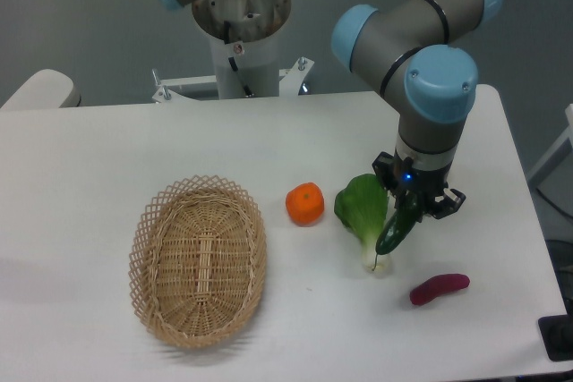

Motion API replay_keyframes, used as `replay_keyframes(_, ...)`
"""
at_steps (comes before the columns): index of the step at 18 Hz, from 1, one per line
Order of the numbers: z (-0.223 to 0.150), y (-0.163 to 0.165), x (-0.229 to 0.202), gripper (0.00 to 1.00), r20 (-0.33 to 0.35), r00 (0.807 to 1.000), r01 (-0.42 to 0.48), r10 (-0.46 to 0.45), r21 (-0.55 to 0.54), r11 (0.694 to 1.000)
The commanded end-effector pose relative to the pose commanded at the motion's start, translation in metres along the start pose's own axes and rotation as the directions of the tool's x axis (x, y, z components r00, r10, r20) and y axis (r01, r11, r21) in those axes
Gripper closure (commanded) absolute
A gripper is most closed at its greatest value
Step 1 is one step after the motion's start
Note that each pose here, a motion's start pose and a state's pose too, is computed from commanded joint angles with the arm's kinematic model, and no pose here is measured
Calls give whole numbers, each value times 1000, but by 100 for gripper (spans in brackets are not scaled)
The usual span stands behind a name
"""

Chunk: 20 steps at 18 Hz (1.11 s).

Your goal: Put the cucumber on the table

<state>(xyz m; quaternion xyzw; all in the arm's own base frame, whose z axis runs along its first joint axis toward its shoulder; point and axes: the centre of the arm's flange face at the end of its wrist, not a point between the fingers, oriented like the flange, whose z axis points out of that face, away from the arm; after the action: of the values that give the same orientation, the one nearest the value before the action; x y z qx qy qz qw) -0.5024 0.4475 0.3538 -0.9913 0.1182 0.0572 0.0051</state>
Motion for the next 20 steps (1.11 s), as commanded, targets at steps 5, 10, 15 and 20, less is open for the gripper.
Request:
replay_keyframes(5, 10, -15, 3, 78, -10, 1000, -6, 6, -5, 1000)
replay_keyframes(10, 43, -62, 16, 79, 2, 998, 68, -68, 2, 998)
replay_keyframes(15, 82, -97, 27, 78, 35, 970, 241, -240, -32, 970)
replay_keyframes(20, 115, -120, 42, 78, 14, 929, 370, -370, -43, 928)
